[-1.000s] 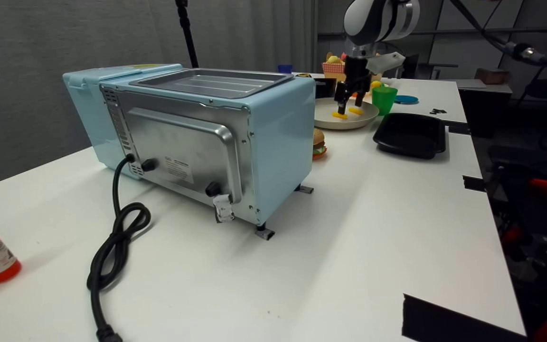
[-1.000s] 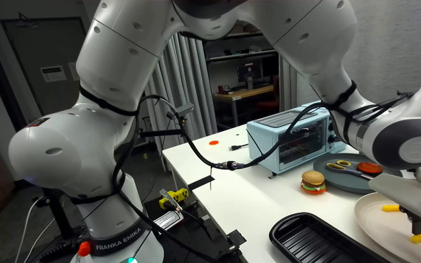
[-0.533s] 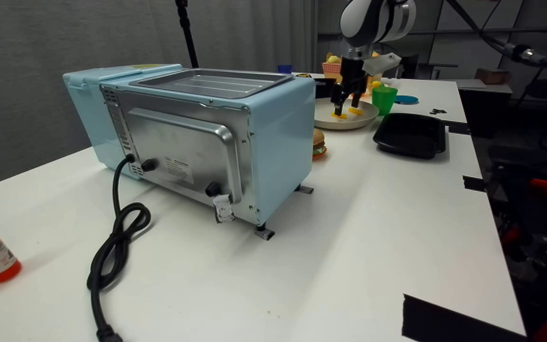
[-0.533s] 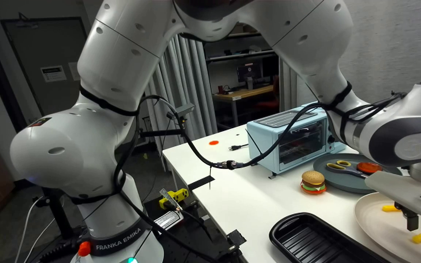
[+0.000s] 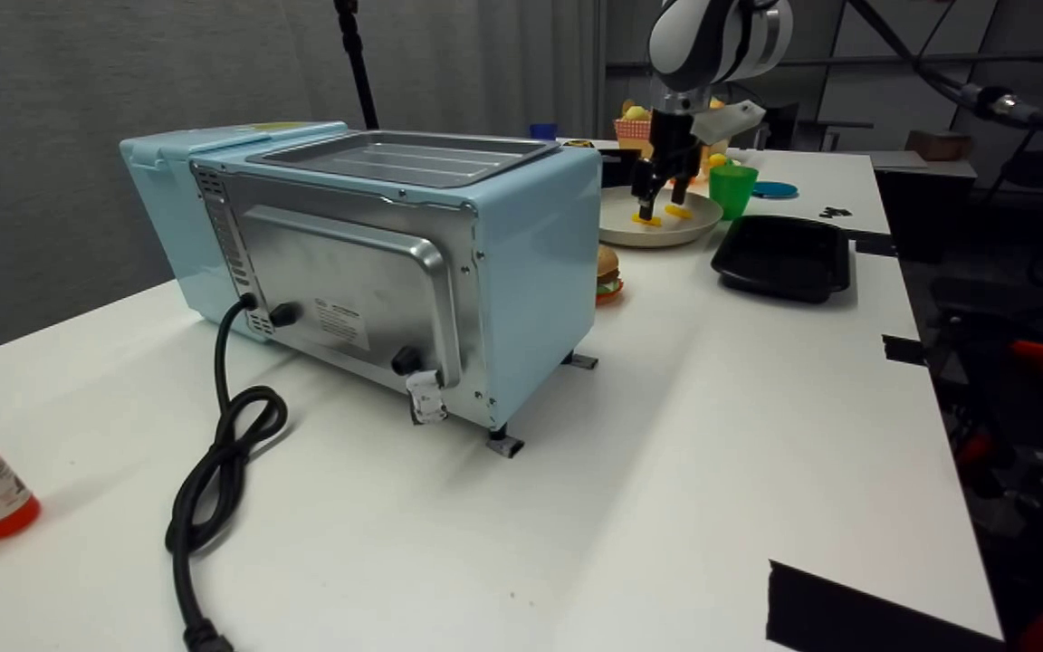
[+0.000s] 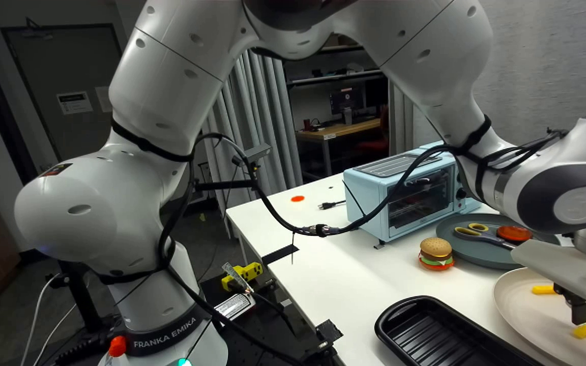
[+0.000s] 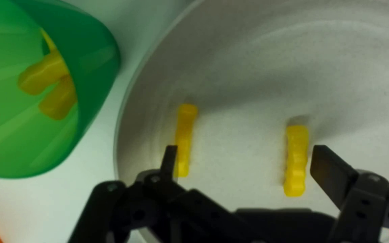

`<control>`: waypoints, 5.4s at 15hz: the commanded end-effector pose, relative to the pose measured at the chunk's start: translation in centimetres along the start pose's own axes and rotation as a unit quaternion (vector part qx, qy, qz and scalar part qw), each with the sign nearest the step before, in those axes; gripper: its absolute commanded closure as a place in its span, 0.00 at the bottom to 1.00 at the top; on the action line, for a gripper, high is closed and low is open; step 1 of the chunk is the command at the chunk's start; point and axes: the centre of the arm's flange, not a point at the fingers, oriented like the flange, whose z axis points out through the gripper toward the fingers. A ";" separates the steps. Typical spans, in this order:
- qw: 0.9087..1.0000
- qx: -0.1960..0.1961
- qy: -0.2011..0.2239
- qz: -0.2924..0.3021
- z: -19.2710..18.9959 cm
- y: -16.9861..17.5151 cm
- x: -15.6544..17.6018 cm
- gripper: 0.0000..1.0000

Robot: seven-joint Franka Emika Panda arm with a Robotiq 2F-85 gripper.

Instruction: Move the fries from the plate to the green cup

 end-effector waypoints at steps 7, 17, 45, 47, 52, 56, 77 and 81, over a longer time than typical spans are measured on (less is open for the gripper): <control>0.999 -0.045 -0.004 0.015 0.8 2.5 1.4 0.00; 0.999 -0.024 -0.018 0.026 1.5 1.7 0.8 0.16; 0.999 0.029 0.014 0.022 -7.7 3.8 -0.1 0.93; 0.999 0.034 0.015 0.026 -8.5 4.9 -0.4 0.93; 0.998 0.044 0.012 0.036 -9.6 8.1 -1.2 0.93; 0.999 0.042 0.004 0.031 -9.6 10.0 -2.3 0.93; 0.999 0.048 -0.023 0.003 -8.8 11.7 -4.8 0.11; 0.998 0.062 -0.022 -0.011 -10.3 11.4 -5.0 0.00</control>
